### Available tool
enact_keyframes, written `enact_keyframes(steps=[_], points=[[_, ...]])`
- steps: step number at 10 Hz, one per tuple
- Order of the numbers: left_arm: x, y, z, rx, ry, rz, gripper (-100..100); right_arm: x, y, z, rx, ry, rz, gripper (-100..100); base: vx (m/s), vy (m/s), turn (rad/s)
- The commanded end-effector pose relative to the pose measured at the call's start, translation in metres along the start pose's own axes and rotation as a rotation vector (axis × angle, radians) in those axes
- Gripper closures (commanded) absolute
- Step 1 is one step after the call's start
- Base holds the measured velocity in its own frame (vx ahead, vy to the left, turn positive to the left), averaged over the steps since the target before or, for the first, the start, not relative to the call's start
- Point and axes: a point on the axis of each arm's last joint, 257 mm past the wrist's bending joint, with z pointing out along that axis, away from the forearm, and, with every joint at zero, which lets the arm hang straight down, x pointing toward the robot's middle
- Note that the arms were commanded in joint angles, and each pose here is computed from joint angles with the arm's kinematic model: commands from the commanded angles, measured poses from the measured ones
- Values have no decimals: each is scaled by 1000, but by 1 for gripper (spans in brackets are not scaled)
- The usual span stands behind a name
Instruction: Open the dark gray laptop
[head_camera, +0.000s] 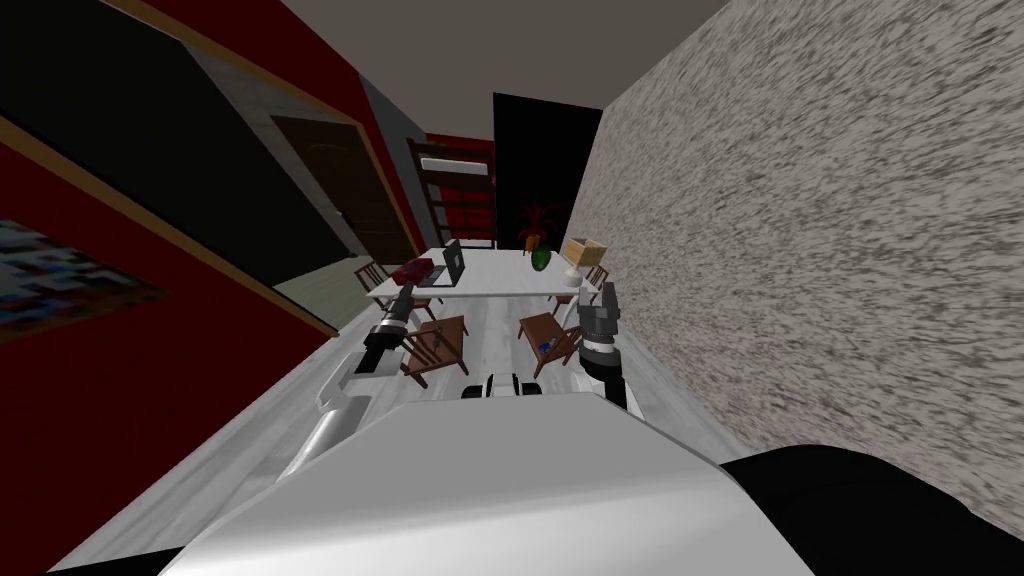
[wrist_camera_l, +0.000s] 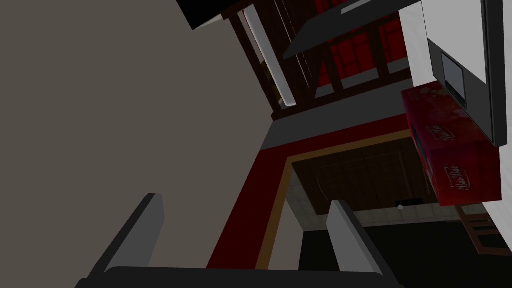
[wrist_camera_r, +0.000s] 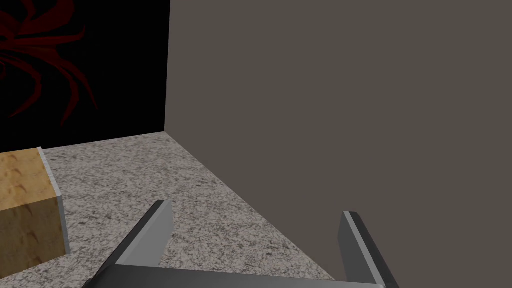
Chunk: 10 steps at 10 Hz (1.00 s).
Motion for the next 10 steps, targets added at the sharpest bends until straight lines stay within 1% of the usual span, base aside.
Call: enact_keyframes(steps=[1,2,3,4,5,6,7,8,9,10], points=[[-15,26,8,-49,-13,21,-100,0,0,0,0,0,0,0,-16,-34,-98],[-29,30,19,-57,-30,41,-100,0,0,0,0,0,0,0,-13,-42,-159],[-28,40,16,-77,-28,40,-100,0,0,0,0,0,0,0,-9,-35,-74],[-44,41,27,-81,-48,61,-100,0,0,0,0,0,0,0,-7,-43,-128],[-43,57,23,-113,-45,58,-100,0,0,0,0,0,0,0,-6,-31,-86],[-59,57,34,-116,-67,79,-100,0,0,0,0,0,0,0,-7,-38,-125],[-58,71,29,-145,-65,77,-100,0,0,0,0,0,0,0,1,-31,-80],[-76,75,39,-157,-89,97,-100,0,0,0,0,0,0,0,6,-42,-130],[-75,85,36,-177,-87,95,-100,0,0,0,0,0,0,0,5,-32,-74],[-94,87,46,-185,-113,116,-100,0,0,0,0,0,0,0,11,-32,-117]])
